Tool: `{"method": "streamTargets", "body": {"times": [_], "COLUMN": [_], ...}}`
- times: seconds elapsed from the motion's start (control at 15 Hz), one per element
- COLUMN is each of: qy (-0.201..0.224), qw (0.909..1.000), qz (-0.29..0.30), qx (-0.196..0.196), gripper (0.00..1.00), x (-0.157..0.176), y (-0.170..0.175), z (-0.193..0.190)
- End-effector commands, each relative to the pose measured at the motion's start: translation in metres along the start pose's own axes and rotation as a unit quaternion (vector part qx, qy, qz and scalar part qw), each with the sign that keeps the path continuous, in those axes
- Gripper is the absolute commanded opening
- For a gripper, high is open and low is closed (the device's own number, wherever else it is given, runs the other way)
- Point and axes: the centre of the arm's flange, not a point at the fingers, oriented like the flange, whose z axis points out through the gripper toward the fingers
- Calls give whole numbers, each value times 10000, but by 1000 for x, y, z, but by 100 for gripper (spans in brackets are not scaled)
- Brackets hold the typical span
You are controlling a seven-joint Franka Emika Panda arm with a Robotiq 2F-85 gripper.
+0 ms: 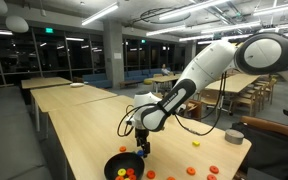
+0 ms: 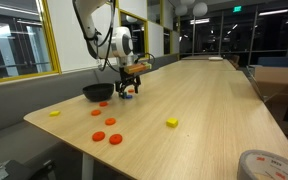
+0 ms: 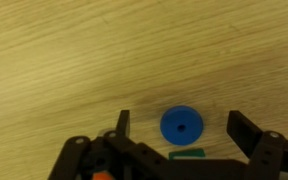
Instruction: Put the round yellow, orange, blue blocks and another orange block in the black bowl respectively
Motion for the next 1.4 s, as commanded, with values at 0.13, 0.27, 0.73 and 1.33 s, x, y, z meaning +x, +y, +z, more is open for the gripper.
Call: {"method": "streamTargets", "body": {"times": [0.13,0.27,0.73,1.33], "qy": [53,58,63,26], "qw": [9999,9999,9996,9989], "qz": [-83,-127,-283,-406], "qx": [18,12,17,-246], "gripper": [100,75,29,24], "x": [0,0,1,18], "y": [15,16,19,18], "z": [-1,0,-3,-63]}}
